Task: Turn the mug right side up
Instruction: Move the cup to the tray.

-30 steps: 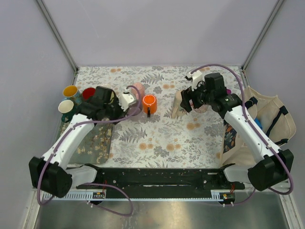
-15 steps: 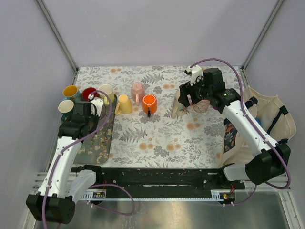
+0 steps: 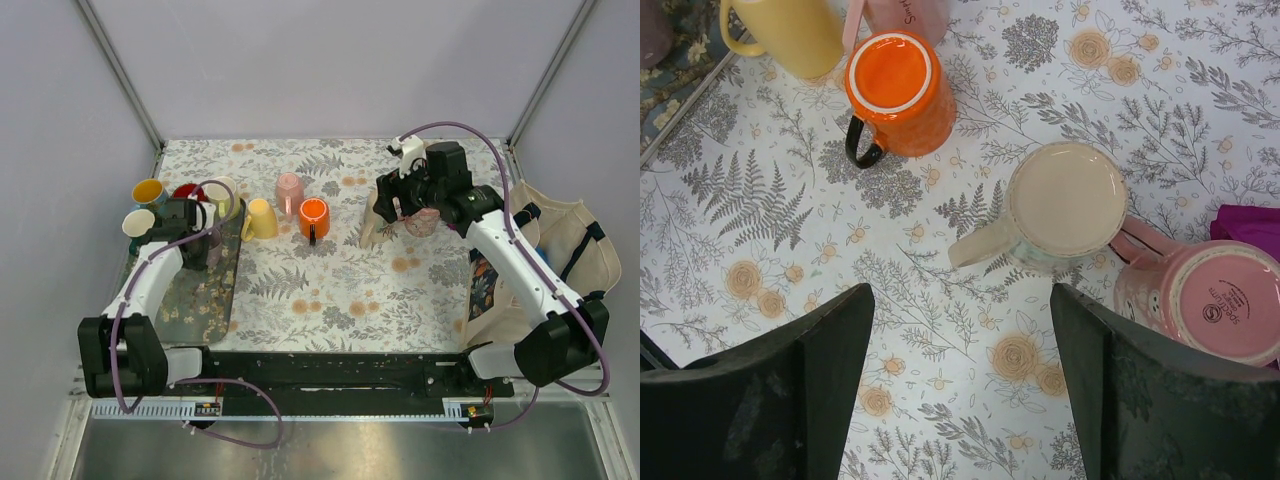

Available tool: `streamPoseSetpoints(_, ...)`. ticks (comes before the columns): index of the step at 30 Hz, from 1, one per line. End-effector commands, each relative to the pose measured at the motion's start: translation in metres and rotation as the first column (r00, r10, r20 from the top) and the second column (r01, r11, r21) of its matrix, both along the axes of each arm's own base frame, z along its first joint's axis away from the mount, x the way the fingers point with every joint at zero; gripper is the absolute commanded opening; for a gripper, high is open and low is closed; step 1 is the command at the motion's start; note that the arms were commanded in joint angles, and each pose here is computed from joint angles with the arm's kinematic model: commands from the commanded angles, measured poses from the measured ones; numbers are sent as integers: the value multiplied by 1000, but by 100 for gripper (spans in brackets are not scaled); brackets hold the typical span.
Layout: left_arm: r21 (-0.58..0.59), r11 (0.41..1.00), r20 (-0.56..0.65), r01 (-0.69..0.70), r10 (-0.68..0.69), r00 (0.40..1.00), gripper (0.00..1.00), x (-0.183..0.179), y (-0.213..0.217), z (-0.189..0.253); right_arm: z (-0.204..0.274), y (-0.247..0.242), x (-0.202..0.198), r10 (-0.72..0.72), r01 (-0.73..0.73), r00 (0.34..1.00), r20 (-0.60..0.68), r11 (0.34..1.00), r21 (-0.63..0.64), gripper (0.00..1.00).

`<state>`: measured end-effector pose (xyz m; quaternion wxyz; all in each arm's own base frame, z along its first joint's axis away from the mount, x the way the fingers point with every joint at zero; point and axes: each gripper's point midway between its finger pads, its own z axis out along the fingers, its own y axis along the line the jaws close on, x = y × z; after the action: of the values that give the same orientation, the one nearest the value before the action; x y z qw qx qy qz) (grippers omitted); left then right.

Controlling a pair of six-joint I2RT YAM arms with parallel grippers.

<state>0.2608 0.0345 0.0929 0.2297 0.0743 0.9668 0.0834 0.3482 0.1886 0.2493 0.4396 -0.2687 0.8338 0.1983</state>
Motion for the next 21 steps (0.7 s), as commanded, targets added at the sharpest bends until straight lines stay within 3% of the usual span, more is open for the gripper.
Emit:
streamPoseSetpoints(1,-50,999,172,-11,20,985,0,49,5,16,22,-5,-1,-13,11,997,79,1000,21,80)
streamPoseSetpoints(8,-94,993,131,-76,88,987,0,67,26,0,24,-7,2,-15,14,996,93,1000,9,81)
streamPoseSetpoints(21,-52,996,49,-71,74,996,0,52,57,-23,25,-2,10,-9,8,997,83,1000,17,81)
